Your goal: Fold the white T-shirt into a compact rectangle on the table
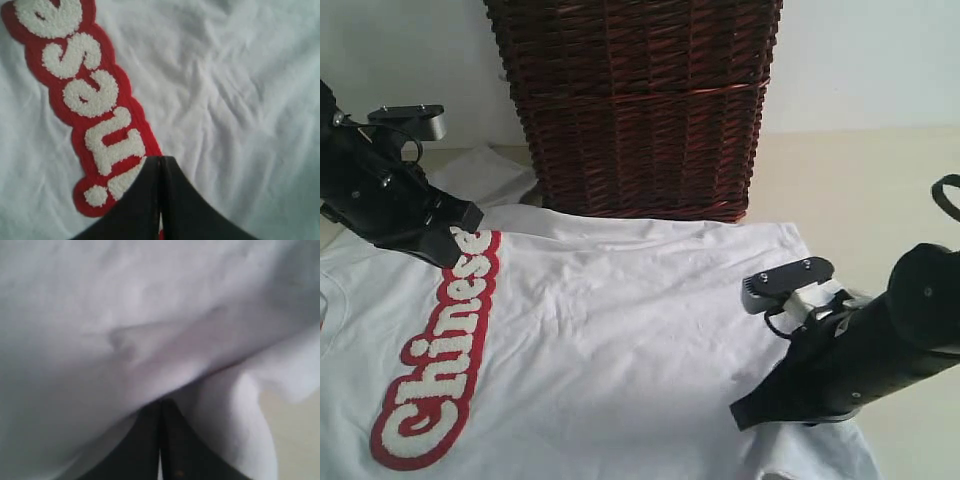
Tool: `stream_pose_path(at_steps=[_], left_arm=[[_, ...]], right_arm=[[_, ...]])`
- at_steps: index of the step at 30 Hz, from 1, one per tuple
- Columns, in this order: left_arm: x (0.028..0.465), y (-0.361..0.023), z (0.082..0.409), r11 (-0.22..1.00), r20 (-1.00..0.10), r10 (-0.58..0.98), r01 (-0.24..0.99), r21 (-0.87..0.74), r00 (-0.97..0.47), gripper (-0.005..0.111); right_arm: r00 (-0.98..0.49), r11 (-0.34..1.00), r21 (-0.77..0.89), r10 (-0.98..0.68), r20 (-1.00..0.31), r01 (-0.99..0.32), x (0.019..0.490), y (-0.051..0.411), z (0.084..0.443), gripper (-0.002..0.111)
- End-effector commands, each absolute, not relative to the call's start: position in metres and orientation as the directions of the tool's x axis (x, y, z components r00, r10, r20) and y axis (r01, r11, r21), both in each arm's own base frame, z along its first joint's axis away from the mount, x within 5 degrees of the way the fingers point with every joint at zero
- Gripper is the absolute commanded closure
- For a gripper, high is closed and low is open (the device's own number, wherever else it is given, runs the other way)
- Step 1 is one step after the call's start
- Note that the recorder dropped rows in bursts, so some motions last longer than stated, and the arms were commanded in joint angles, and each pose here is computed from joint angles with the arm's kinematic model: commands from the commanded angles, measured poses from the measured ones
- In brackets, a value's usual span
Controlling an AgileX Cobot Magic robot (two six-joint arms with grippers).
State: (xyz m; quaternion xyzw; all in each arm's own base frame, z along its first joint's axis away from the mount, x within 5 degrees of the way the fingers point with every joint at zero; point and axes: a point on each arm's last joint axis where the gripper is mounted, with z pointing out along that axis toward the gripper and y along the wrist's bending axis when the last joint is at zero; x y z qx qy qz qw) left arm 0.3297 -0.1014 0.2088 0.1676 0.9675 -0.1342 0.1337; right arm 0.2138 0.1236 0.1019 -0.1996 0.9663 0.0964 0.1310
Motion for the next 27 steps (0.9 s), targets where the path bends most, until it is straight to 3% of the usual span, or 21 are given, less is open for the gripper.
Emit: stream_pose_path(at_steps=[1,8,15,18,27], left_arm=[[0.328,-0.101,0.212,0.907,-0.306,0.283,0.357,-0.222,-0.909,0.107],[0.328,-0.101,0.212,0.908,-0.308,0.282,0.357,-0.221,-0.908,0.107],[0.329,-0.101,0.212,0.908,-0.311,0.281,0.357,-0.220,-0.908,0.107],[0.329,-0.101,0.212,0.908,-0.312,0.281,0.357,-0.220,-0.907,0.107],[0.329,-0.101,0.212,0.907,-0.311,0.284,0.359,-0.219,-0.907,0.107]], right_arm=[[-0.875,0.854,0.190,-0.473,-0.104,-0.484,0.187,0.134,0.090,0.108],[-0.923,0.921,-0.059,-0.383,0.034,-0.384,0.187,0.108,0.090,0.108],[-0.929,0.925,-0.088,-0.366,0.061,-0.370,0.183,0.103,0.103,0.108],[-0.930,0.927,-0.079,-0.367,0.011,-0.367,0.183,0.104,0.113,0.108],[-0.879,0.930,-0.007,-0.350,-0.324,-0.368,0.195,0.112,0.154,0.108]])
